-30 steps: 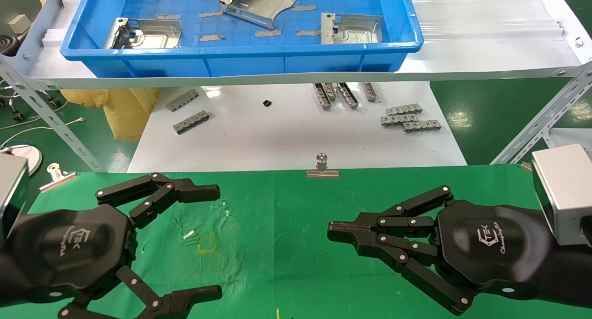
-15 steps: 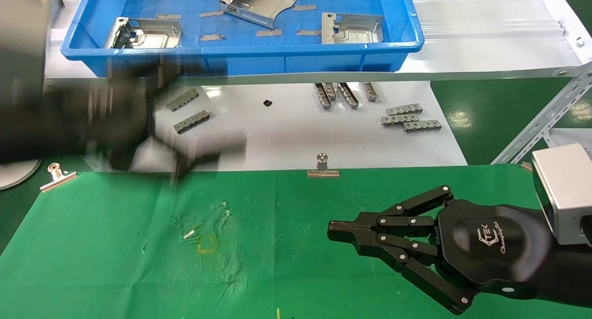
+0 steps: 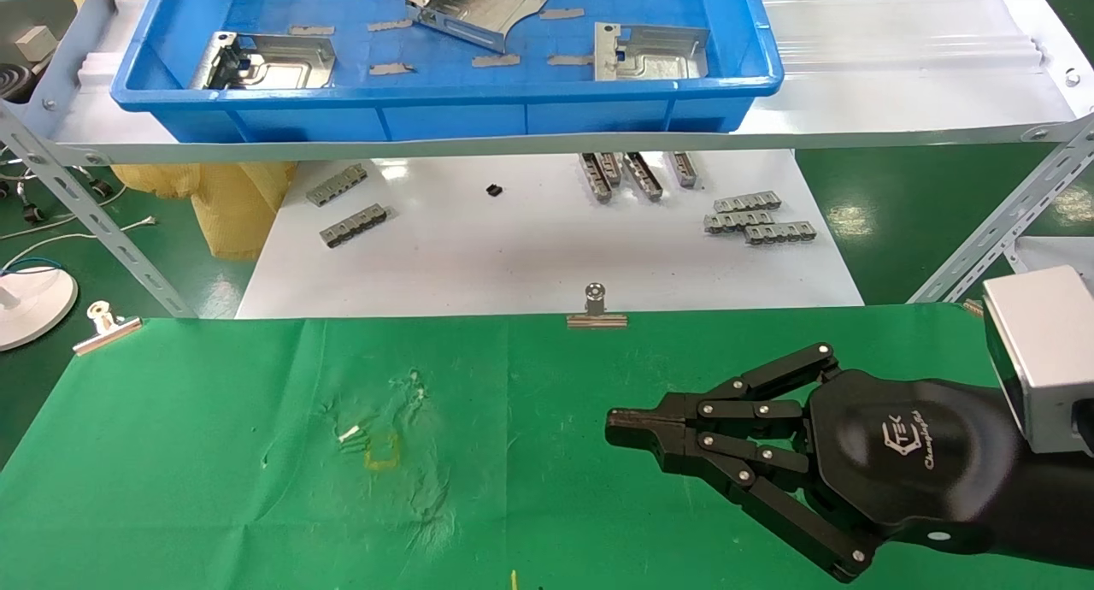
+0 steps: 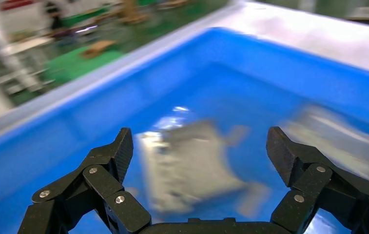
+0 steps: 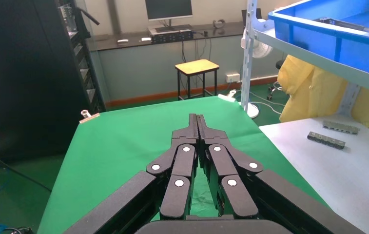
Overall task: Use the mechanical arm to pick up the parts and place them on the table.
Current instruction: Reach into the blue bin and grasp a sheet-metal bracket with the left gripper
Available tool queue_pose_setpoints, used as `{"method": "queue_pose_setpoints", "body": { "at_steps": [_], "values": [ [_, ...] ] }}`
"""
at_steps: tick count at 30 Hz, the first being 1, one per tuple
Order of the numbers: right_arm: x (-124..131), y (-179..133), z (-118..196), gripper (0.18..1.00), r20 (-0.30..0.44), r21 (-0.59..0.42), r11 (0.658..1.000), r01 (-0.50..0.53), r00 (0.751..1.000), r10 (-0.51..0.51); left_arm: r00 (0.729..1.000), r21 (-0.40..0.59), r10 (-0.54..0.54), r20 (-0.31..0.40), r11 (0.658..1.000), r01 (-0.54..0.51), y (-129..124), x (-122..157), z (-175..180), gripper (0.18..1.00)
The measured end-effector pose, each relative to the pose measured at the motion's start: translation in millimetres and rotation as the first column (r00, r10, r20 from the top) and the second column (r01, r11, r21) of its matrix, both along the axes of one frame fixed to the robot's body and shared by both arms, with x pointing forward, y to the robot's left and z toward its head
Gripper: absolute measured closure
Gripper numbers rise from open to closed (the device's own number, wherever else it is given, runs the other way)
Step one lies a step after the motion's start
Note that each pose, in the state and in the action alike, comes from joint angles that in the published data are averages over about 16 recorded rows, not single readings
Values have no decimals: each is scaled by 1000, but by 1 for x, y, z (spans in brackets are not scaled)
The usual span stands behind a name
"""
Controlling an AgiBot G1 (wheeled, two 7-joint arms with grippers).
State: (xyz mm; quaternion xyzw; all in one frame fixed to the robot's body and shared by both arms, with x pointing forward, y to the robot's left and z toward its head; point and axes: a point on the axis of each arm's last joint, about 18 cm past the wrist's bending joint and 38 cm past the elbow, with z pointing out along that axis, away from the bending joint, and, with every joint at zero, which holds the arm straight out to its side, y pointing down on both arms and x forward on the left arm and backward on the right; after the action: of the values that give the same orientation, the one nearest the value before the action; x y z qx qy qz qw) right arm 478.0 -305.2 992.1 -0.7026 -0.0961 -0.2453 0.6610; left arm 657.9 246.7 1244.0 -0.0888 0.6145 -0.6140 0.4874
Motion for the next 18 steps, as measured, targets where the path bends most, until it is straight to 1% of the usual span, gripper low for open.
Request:
{"method": "queue_pose_setpoints", "body": {
  "at_steps": [4, 7, 11, 16, 18],
  "values": [
    [0, 0, 0, 985, 0, 0, 1000, 0, 1000, 0, 994, -38, 104, -24, 994, -105, -9, 24, 6, 184],
    [0, 0, 0, 976, 0, 0, 1000, 0, 1000, 0, 987, -52, 152, -44, 987, -154, -16, 36, 5, 184],
    [0, 0, 0, 959, 0, 0, 1000, 0, 1000, 0, 980, -65, 184, -73, 980, -189, -22, 46, -1, 186],
    [0, 0, 0, 922, 0, 0, 1000, 0, 1000, 0, 975, -80, 194, -103, 976, -203, -25, 52, -8, 197],
    [0, 0, 0, 893, 0, 0, 1000, 0, 1000, 0, 975, -91, 192, -114, 975, -203, -26, 54, -9, 203]
  ]
}}
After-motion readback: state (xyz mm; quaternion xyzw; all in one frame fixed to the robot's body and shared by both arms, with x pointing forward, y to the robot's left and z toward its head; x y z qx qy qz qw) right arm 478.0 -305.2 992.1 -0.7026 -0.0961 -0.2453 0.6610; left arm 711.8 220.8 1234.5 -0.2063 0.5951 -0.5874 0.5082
